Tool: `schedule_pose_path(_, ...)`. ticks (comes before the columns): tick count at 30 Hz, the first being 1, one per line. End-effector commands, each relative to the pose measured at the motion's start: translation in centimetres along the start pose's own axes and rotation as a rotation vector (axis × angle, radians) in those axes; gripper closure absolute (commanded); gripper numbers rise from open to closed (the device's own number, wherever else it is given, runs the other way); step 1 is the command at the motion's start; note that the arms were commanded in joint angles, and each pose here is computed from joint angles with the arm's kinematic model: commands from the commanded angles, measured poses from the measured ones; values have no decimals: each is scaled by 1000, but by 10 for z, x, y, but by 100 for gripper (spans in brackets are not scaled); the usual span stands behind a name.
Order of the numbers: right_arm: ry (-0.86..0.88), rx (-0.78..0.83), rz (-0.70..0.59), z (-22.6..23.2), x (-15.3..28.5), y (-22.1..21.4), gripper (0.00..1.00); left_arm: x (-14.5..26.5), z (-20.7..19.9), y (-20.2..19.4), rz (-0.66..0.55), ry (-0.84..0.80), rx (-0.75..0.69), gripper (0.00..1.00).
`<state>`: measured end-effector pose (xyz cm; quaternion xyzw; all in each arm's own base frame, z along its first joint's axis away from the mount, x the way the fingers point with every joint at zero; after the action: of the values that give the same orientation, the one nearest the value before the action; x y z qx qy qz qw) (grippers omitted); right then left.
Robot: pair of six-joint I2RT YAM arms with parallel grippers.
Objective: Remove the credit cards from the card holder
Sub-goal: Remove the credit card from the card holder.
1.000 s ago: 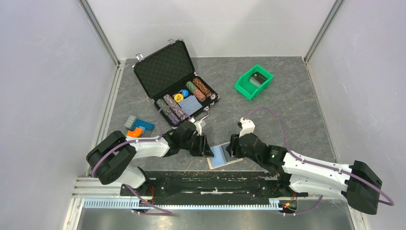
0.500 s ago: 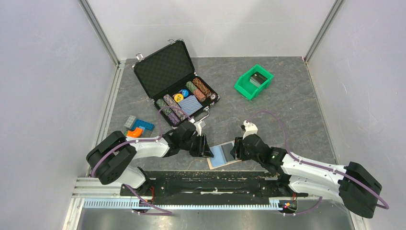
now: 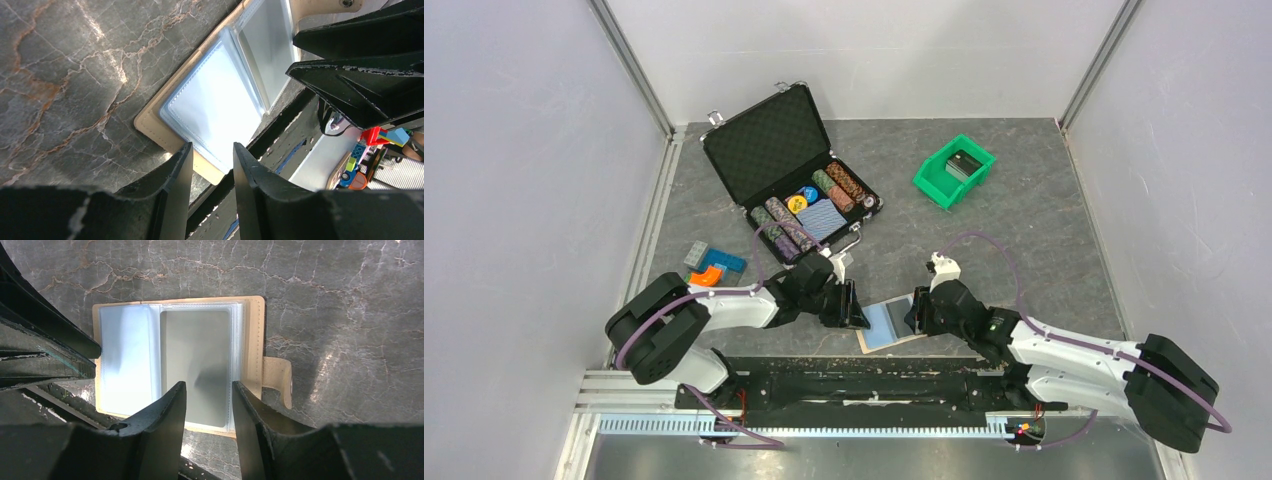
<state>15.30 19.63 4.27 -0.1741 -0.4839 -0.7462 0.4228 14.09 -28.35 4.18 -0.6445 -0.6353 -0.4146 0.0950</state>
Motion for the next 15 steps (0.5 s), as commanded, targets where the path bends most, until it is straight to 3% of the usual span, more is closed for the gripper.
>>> schedule_pose_path(1,23,-6,-14,2,-3,1,59,-2,-5,5,-19,-19,-5,58)
schedule_pose_path(15,89,-39,25,12,-3,-6,56,-3,-4,4,-21,-19,2,58)
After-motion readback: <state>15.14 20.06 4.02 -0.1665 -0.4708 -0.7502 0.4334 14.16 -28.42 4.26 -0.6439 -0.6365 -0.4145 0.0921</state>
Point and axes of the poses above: each gripper's point midway between its finger pads, its own x axis back along the fingers, its own z axis along the line the jaws close on, y = z × x, the point moved 2 cm from there along x, back along the fingers, and after that the axes turned 10 degrees about -x, right-handed, at the moved point
